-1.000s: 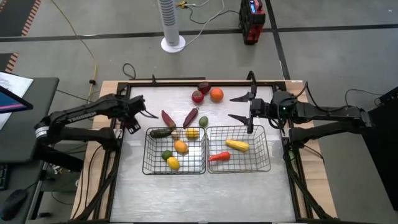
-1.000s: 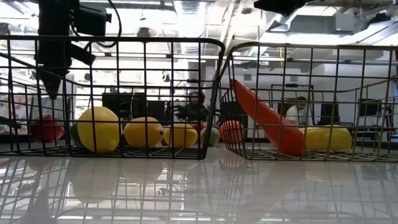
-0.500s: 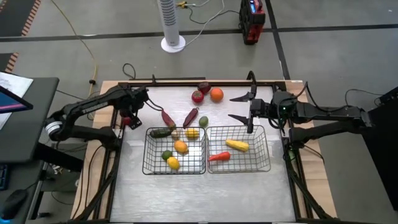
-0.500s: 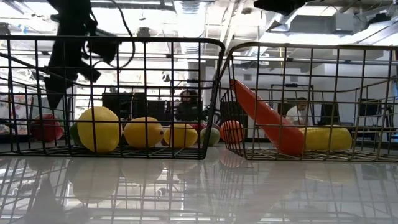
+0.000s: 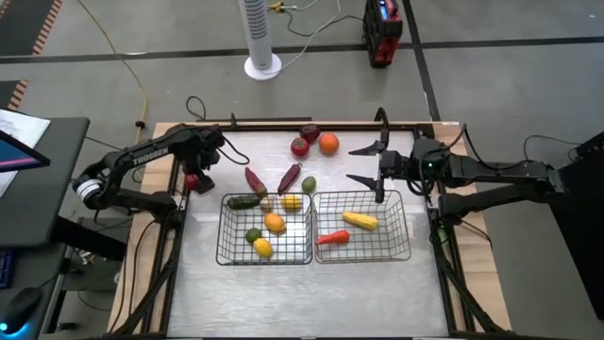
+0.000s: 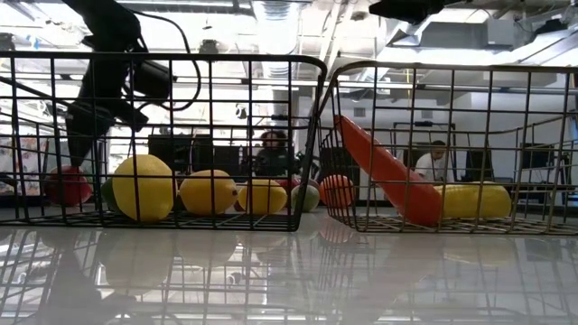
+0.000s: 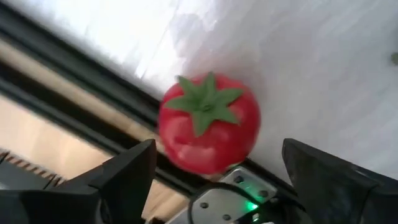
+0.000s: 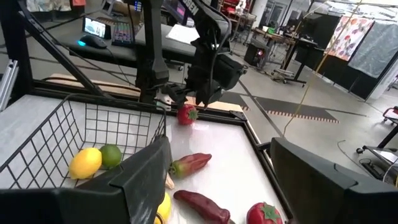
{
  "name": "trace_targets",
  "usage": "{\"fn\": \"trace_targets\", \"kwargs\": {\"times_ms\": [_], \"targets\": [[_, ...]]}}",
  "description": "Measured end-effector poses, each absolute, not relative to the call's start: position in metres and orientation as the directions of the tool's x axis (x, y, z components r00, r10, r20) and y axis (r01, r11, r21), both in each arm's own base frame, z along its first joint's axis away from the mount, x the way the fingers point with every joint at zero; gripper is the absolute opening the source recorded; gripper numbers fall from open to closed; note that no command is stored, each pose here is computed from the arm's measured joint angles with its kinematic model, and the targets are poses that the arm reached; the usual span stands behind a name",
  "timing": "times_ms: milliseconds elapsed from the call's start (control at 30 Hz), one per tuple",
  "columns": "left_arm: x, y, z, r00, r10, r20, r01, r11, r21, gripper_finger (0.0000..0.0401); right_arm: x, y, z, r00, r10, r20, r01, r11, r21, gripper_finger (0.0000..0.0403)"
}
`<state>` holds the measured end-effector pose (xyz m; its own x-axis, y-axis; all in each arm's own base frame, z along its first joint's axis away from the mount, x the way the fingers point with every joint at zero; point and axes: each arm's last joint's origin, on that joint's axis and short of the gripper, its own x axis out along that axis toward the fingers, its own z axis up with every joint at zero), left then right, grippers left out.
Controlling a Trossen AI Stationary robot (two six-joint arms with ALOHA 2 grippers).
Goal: Sort produce into baskets
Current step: Put the left red tomato into the black wire basket
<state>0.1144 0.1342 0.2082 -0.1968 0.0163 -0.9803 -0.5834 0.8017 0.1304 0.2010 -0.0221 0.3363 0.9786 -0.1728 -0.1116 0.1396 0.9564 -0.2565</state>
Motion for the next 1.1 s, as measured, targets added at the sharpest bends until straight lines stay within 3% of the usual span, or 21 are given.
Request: {"fn": "trace_targets", "kwargs": {"times_ms": [400, 800, 1100], "targets": [[0.115, 0.137, 0.185, -0.311, -0.024, -0.950, -0.503, 0.852, 0.143, 0.0355, 0.201, -0.022, 0.336, 0.979, -0.172, -0.111, 0.141, 0.960, -0.241, 0.0310], [0.116, 0.140, 0.165, -0.353, -0.025, -0.935, -0.483, 0.861, 0.160, 0.0296, 0.201, -0.022, 0.336, 0.979, -0.172, -0.112, 0.142, 0.961, -0.239, 0.0310], [0.129, 0.154, 0.197, -0.289, 0.046, -0.956, -0.508, 0.839, 0.194, 0.0275, 0.201, -0.022, 0.336, 0.979, -0.172, -0.112, 0.142, 0.961, -0.239, 0.0310]]}}
